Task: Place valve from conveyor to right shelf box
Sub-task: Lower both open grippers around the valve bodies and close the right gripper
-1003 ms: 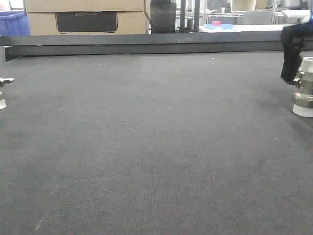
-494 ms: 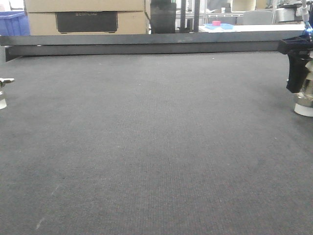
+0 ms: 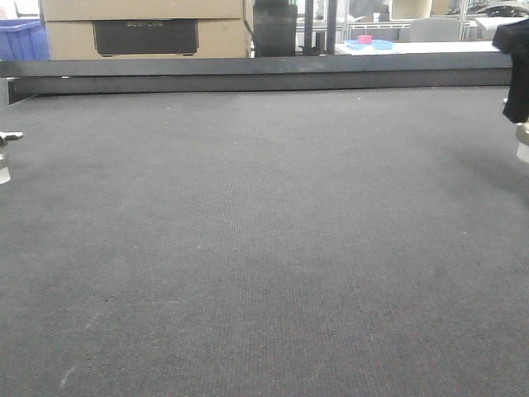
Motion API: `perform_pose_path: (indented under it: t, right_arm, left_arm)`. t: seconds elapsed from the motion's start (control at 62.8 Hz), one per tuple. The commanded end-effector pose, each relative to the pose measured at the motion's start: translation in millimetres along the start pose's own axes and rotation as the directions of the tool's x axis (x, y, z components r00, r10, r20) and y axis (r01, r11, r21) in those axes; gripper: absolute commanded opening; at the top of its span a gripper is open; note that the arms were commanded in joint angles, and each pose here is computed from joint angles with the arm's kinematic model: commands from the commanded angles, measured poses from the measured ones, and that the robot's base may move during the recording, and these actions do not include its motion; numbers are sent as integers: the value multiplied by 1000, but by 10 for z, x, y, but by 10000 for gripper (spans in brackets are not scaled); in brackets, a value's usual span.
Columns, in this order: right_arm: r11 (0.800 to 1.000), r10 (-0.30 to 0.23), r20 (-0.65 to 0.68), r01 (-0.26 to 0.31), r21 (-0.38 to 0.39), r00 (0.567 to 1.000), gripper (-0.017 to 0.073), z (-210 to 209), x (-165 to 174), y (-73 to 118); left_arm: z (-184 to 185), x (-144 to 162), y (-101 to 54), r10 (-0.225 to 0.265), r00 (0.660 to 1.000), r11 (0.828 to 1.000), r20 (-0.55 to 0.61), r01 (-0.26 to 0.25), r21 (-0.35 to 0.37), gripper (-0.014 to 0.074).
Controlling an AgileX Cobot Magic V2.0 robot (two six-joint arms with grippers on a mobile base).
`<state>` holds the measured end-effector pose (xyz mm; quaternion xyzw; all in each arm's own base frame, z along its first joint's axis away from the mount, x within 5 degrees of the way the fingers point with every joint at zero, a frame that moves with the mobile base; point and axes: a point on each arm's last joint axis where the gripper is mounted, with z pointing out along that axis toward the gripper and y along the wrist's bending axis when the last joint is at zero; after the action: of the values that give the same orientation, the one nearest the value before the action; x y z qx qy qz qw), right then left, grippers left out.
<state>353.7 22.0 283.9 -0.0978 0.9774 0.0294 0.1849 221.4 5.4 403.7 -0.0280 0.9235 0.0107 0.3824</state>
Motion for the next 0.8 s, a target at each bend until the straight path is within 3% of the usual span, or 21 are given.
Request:
perform_pose_path:
  t: [0.0,0.207,0.35,0.542,0.78]
  right_arm:
    - [1000,2,89,-2,-4,996,-154,-171,114,52]
    - [1000,20,155,-18,-16,988,-154,-350,343,115]
    - [1000,21,200,-18,-17,979,-154,-502,388,138]
    - [1000,25,243,-21,-22,970,-154,-629,408,158]
    - [999,26,236,-21,-25,971,-154,-636,418,162]
  left_arm:
    - [184,-168,158,-20,995,999,-97,15,-53,589]
    - [634,-499,426,13,981,1000,-196,-11,10,589]
    - [1036,-643,490,100,965,995,-242,-95,35,589]
    - [1547,-750,536,106,958,994,-265,-100,37,589]
    - [2173,-675,593,98,945,995,-311,-89,41,589]
